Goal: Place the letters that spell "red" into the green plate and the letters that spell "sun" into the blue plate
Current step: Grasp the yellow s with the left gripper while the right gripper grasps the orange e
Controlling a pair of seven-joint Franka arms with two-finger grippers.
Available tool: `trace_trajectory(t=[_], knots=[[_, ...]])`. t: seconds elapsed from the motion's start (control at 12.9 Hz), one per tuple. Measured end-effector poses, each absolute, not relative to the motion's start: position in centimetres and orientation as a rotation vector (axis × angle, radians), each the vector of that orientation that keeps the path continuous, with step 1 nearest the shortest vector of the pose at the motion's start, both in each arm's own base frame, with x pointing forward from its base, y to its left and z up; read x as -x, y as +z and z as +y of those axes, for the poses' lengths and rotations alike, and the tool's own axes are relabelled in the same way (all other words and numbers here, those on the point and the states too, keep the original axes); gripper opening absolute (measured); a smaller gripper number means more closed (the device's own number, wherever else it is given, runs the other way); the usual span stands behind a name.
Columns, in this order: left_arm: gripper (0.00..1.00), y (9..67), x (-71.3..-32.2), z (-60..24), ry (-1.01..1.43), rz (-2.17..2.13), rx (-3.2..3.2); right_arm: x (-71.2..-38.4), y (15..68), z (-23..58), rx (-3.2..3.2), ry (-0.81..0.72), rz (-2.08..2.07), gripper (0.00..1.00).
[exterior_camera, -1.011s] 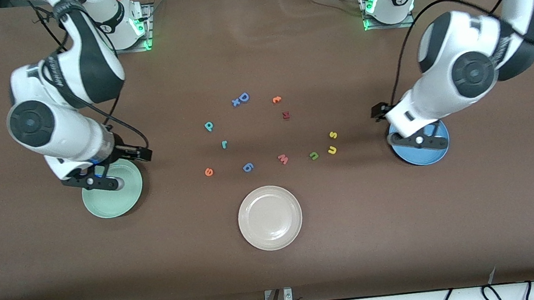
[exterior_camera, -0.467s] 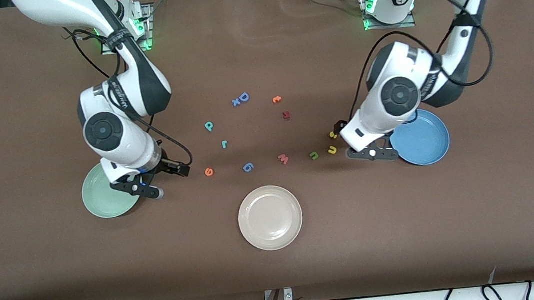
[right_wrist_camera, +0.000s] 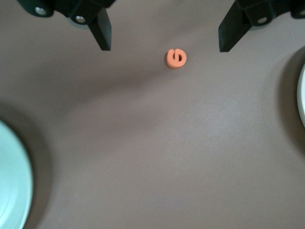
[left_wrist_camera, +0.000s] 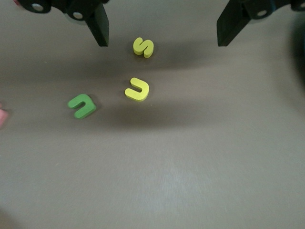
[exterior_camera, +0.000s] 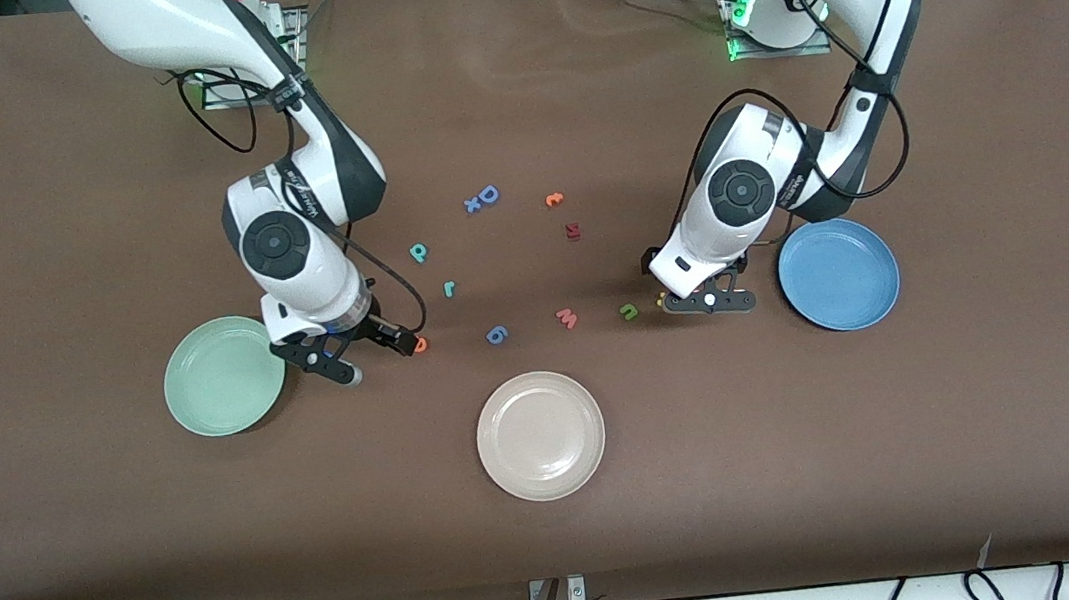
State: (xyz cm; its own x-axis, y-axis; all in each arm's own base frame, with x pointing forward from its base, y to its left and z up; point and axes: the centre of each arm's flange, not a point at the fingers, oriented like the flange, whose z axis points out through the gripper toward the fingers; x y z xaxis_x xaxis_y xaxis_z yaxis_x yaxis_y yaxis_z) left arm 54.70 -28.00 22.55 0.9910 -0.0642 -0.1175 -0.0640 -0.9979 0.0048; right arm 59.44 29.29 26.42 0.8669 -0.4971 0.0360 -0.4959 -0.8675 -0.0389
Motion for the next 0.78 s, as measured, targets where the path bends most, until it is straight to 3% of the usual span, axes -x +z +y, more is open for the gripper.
trace_trajectory(t=[0.78], knots=[[1.00, 17.1, -52.4, -29.6, -0.211, -0.089, -3.118, -57.9, 21.1, 31.0, 2.958, -0.116, 0.879, 1.00]])
